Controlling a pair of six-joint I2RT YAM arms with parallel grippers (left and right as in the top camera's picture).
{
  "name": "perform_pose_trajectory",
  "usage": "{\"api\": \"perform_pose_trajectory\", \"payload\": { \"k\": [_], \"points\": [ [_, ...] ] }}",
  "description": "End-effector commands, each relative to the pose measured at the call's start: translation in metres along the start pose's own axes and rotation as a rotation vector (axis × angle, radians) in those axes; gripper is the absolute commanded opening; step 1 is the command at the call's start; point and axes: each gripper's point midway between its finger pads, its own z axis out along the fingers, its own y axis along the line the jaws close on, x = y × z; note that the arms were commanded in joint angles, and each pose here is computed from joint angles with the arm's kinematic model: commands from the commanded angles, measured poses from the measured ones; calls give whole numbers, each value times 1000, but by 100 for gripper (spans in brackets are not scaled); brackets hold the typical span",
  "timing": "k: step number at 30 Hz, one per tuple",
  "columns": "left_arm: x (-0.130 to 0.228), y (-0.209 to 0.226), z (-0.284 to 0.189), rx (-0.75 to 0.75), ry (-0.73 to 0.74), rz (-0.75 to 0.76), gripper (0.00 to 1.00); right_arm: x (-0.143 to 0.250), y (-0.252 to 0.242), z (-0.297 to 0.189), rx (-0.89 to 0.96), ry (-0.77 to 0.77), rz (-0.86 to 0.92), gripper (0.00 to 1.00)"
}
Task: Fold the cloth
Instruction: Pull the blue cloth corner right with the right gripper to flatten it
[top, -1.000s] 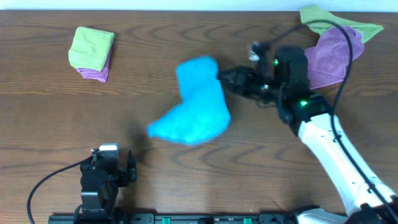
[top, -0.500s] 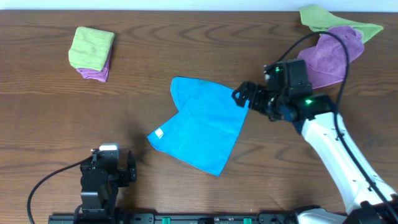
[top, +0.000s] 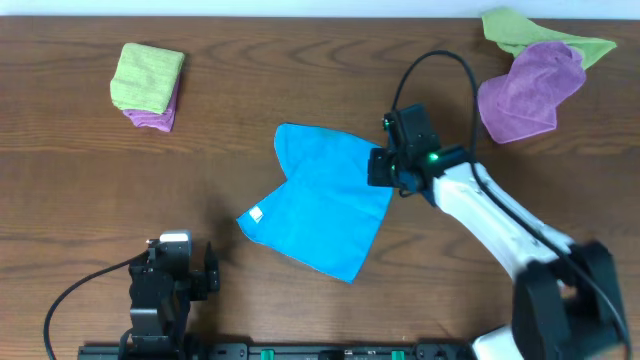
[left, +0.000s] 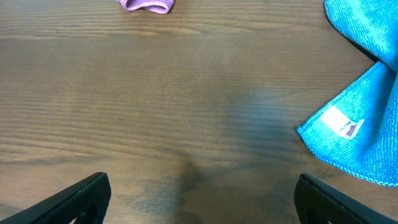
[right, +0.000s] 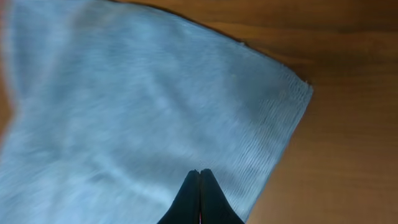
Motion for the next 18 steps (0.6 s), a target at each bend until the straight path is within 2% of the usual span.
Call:
{"api": "perform_pose_trajectory", "payload": {
  "k": [1, 18],
  "points": [
    [3, 4, 1, -22, 5, 4, 95, 1, -12, 22, 62, 12, -14, 1],
    [3, 4, 1, -22, 5, 4, 95, 0, -41, 82, 168, 6, 1, 1]
  ]
}}
